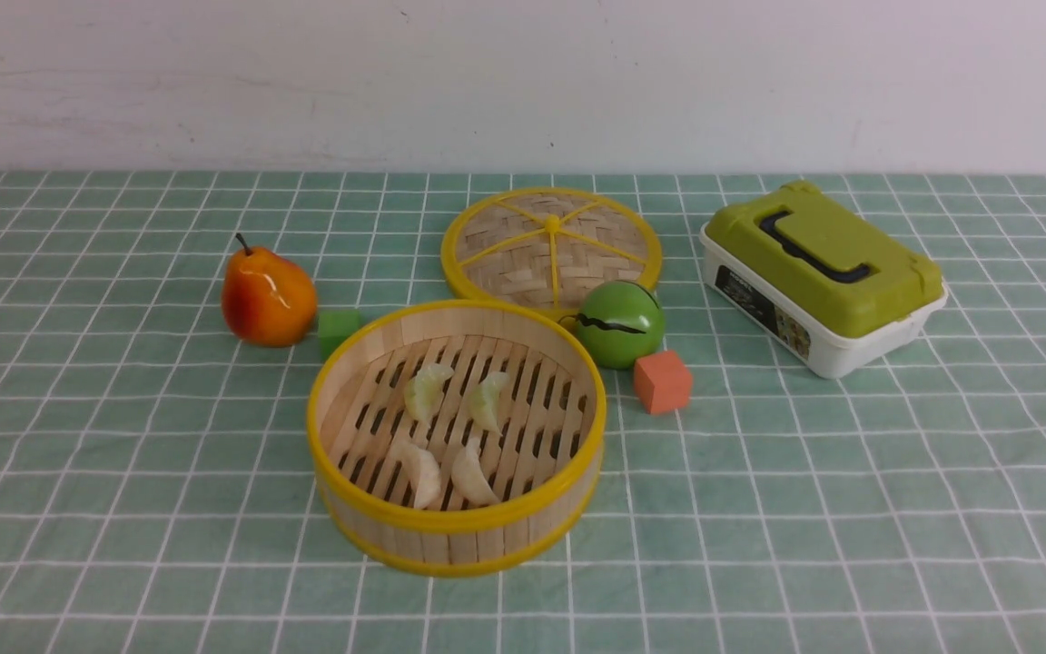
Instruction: Put the dumplings into the steamer on the table with the blue tablecloth.
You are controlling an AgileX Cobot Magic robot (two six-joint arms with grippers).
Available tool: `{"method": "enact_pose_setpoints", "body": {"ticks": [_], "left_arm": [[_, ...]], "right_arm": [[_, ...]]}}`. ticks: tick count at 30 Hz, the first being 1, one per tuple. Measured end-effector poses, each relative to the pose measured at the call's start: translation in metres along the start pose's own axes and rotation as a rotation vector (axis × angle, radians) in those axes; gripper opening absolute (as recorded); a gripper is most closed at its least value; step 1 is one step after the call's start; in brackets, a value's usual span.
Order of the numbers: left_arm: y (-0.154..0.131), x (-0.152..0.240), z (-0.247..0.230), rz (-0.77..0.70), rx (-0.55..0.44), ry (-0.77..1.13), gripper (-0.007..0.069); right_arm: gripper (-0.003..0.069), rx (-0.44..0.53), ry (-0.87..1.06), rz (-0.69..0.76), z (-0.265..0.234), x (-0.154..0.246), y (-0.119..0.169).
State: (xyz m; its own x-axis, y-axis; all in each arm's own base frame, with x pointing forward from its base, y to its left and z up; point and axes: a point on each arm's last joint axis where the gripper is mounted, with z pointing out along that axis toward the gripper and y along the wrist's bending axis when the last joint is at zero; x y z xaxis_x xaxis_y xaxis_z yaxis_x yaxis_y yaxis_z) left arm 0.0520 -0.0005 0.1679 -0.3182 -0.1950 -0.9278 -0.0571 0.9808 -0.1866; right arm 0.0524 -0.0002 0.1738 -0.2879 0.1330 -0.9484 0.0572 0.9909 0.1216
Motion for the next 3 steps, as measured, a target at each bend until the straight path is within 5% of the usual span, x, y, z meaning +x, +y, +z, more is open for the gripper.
{"method": "enact_pose_setpoints", "body": {"ticks": [3], "left_arm": [[0.0000,0.0000,0.0000,0.000,0.000,0.000,-0.0015]], "right_arm": [[0.0117,0.000,0.000,0.000,0.0000,0.0000,0.0000]]}}
